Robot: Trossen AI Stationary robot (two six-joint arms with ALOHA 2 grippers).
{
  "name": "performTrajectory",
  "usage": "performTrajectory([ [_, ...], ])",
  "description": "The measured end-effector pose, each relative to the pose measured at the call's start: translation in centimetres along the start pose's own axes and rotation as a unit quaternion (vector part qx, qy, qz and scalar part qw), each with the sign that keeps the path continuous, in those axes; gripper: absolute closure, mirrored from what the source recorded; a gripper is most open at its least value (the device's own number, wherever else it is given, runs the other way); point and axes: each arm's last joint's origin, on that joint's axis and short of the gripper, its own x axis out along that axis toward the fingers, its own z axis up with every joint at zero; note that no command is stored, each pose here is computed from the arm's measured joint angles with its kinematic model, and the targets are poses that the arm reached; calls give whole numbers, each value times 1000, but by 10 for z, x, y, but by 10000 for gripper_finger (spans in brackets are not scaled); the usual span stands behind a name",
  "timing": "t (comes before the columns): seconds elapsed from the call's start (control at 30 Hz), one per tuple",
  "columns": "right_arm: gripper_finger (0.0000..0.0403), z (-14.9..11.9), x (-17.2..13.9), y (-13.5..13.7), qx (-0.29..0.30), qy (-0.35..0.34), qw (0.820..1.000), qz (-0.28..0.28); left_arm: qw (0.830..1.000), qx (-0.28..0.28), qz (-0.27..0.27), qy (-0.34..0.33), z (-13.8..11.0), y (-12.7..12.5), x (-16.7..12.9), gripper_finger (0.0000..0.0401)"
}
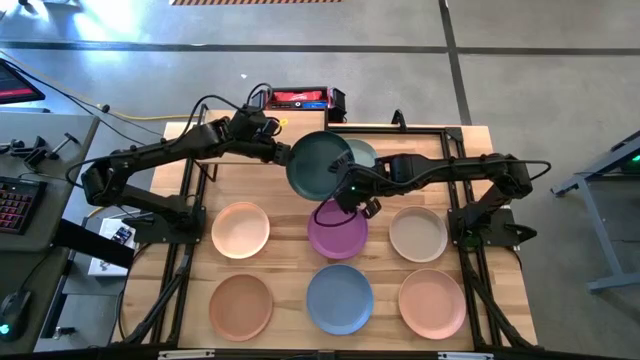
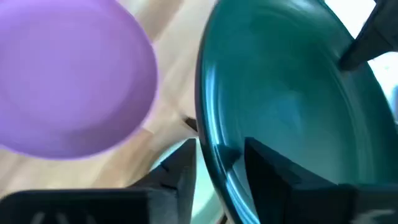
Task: Place and stack plates onto a shelf
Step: Put the dark blue plate on the shelf
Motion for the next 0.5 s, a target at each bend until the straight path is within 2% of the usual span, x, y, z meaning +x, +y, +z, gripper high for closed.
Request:
performTrajectory([
  [0.2,262,-6,-11,-2,-10,25,999,-27,999,-18,23,-20,2,2,0,397],
  [0.5,260,-17,-38,-6,38,13,998,-53,996,-51,67,-41,12,11,-8,397],
])
